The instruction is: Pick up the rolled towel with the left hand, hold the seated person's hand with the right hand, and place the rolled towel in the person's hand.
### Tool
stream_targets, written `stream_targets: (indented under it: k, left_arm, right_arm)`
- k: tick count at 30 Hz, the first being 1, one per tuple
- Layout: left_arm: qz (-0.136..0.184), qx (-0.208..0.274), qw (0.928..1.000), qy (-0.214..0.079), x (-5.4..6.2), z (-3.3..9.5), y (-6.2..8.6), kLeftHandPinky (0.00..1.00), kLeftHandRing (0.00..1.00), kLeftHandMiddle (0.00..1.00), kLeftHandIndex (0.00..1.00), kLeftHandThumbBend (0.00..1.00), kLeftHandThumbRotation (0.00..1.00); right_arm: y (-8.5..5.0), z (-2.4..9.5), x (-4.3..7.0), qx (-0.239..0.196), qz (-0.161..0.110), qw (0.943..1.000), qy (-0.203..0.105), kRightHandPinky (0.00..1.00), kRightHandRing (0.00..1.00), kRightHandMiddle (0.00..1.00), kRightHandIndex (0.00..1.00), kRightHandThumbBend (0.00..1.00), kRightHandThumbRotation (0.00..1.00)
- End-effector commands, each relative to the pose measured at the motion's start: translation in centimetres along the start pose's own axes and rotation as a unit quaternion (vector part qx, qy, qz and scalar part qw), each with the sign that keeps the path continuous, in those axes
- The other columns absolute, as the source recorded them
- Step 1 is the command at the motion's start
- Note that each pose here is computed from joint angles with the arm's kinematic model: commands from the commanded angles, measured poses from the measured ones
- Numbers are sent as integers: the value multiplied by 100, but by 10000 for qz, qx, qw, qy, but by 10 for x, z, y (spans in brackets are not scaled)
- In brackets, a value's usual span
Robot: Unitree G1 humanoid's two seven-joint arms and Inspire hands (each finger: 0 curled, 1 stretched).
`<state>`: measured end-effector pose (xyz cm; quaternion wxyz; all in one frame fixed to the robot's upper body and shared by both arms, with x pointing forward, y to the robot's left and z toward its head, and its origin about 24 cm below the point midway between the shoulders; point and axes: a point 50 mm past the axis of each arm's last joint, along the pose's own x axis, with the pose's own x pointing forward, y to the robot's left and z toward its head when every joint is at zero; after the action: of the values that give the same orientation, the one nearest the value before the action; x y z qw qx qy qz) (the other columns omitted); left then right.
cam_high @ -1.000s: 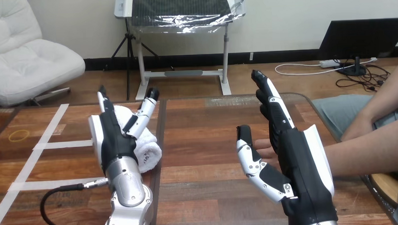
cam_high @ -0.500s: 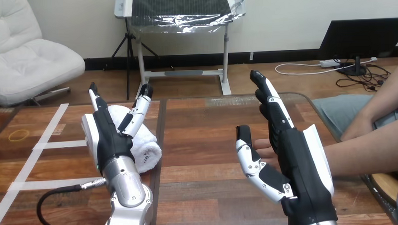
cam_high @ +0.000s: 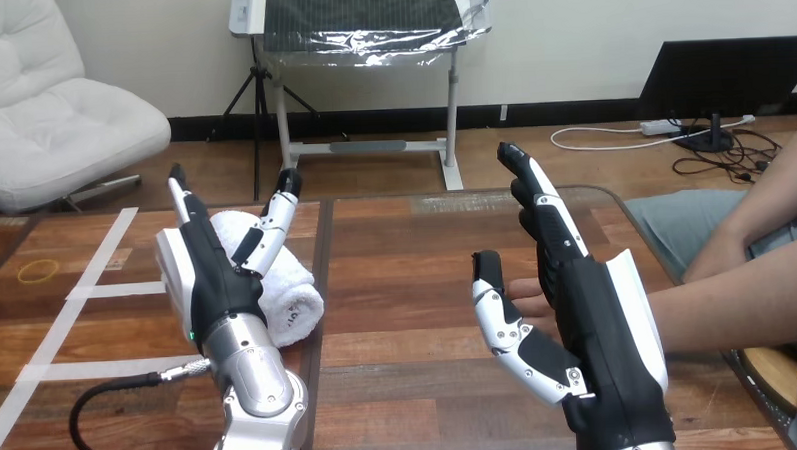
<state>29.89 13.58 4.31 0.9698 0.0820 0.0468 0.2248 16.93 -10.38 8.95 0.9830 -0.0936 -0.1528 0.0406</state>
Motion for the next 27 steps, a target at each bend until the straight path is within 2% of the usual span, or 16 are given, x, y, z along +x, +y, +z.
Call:
stream_targets:
  k: [1,9,16,27]
  left_arm:
    - [-65,-61,10000,-7,-1,10,-12,94,100,100,100,77,51]
    - [-165,101,9995,259,4,8,-12,94,100,100,100,79,53]
    - [-303,11,9983,496,6,6,-13,94,100,100,100,80,51]
    - [-495,-155,9966,634,6,4,-15,94,100,100,100,79,46]
  right_arm:
    - [-1,16,11,132,-228,9986,-465,100,100,100,95,0,0]
    - [-1,16,11,90,-224,9986,-469,100,100,100,95,0,0]
    - [-1,16,12,102,-207,9986,-477,100,100,100,95,0,0]
    - [1,14,12,117,-179,9987,-454,100,100,100,95,0,0]
